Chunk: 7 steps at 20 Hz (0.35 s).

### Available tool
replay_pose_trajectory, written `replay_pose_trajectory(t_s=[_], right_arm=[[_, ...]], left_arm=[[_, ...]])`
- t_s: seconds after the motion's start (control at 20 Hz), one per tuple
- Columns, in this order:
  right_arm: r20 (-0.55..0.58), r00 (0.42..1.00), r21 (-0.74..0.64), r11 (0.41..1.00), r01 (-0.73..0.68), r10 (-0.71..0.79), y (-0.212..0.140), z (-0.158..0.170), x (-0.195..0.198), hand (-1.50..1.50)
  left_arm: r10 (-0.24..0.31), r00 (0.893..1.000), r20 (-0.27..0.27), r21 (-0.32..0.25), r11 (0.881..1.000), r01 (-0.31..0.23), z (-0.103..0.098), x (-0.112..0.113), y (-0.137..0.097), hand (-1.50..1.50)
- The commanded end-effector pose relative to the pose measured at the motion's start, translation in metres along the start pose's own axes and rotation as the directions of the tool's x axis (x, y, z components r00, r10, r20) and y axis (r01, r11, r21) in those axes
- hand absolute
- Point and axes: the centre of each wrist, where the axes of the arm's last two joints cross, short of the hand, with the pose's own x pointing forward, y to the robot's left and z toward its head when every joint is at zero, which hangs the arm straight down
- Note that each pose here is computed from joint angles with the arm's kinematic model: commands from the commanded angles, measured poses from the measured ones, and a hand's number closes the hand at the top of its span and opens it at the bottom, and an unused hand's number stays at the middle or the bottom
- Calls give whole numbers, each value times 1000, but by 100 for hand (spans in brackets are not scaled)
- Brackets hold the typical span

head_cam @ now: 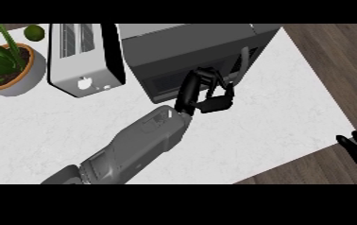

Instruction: Pick up the milk, place it into the microwave and close the microwave

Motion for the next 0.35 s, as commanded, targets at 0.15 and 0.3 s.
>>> replay_pose_trajectory(t_s=[0.15, 0.3], right_arm=[[-8, 1000, 27, 1000, 4, -3, 2, -3, 5, -150], [-4, 1000, 19, 1000, 10, -10, 1, -2, 6, -150]], left_arm=[[-11, 999, 44, 113, 994, 6, -24, 12, 15, 150], [-23, 998, 50, 112, 994, 17, -22, 8, 15, 150]])
